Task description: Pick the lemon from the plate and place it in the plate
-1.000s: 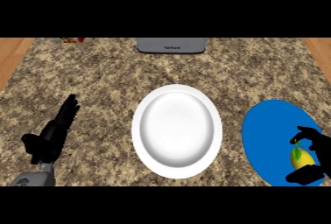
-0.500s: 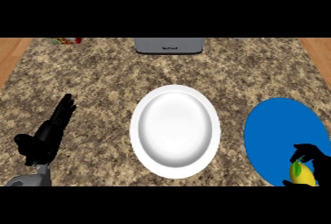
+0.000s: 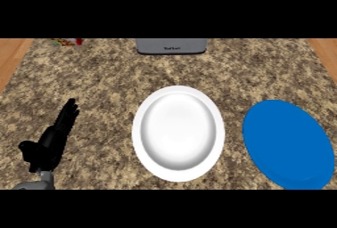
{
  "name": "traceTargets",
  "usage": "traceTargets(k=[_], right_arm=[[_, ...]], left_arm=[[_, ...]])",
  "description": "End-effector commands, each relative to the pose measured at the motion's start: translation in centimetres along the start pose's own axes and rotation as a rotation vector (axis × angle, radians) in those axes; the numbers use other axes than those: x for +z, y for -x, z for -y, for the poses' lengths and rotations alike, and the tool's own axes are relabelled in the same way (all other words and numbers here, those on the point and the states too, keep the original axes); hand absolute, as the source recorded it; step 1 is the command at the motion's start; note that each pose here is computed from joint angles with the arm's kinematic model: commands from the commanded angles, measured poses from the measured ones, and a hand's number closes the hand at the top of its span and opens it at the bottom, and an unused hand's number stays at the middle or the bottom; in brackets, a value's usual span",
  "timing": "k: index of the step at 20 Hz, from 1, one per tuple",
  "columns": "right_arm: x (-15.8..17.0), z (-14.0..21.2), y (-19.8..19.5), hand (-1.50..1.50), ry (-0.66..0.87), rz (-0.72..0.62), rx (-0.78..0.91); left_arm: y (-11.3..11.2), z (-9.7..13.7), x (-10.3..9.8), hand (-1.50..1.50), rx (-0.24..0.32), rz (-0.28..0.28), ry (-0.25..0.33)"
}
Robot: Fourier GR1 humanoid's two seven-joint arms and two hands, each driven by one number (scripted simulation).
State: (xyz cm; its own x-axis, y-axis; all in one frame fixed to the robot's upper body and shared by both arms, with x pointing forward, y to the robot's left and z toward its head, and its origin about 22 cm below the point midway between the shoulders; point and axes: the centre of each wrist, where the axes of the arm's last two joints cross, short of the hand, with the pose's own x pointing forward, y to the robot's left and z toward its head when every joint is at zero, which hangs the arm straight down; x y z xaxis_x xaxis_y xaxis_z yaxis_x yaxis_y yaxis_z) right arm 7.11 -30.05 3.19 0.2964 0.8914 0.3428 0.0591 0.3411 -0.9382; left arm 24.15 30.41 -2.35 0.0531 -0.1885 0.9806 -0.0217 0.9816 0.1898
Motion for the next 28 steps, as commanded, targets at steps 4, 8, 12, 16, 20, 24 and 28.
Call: traceTargets(k=[4,8,12,16,20,24,28], right_arm=[[4.0,6.7,-4.0,1.50,0.130,0.112,-0.023],[4.5,7.6,-5.7,1.50,0.294,0.171,-0.077],[3.8,8.4,-7.2,1.50,0.371,0.187,-0.084],[3.4,8.2,-8.8,1.50,0.349,0.221,-0.139],[3.1,8.9,-10.3,1.50,0.345,0.236,-0.165],[0.1,6.8,-12.7,1.50,0.300,0.250,-0.160],[-2.1,5.8,-17.0,1.50,0.235,0.260,-0.170]], left_arm=[[-0.1,-0.3,-0.9,0.00,-0.009,-0.020,-0.002],[0.8,-0.3,-0.3,0.00,0.001,-0.013,-0.009],[0.1,0.2,0.1,0.00,0.006,0.003,0.020],[-1.7,0.3,-1.4,0.00,-0.005,-0.003,0.023],[0.1,0.6,-0.9,0.00,0.007,0.013,0.024],[-2.7,0.3,-2.7,0.00,-0.014,0.026,0.032],[-0.8,1.3,-1.5,0.00,-0.010,0.003,0.038]])
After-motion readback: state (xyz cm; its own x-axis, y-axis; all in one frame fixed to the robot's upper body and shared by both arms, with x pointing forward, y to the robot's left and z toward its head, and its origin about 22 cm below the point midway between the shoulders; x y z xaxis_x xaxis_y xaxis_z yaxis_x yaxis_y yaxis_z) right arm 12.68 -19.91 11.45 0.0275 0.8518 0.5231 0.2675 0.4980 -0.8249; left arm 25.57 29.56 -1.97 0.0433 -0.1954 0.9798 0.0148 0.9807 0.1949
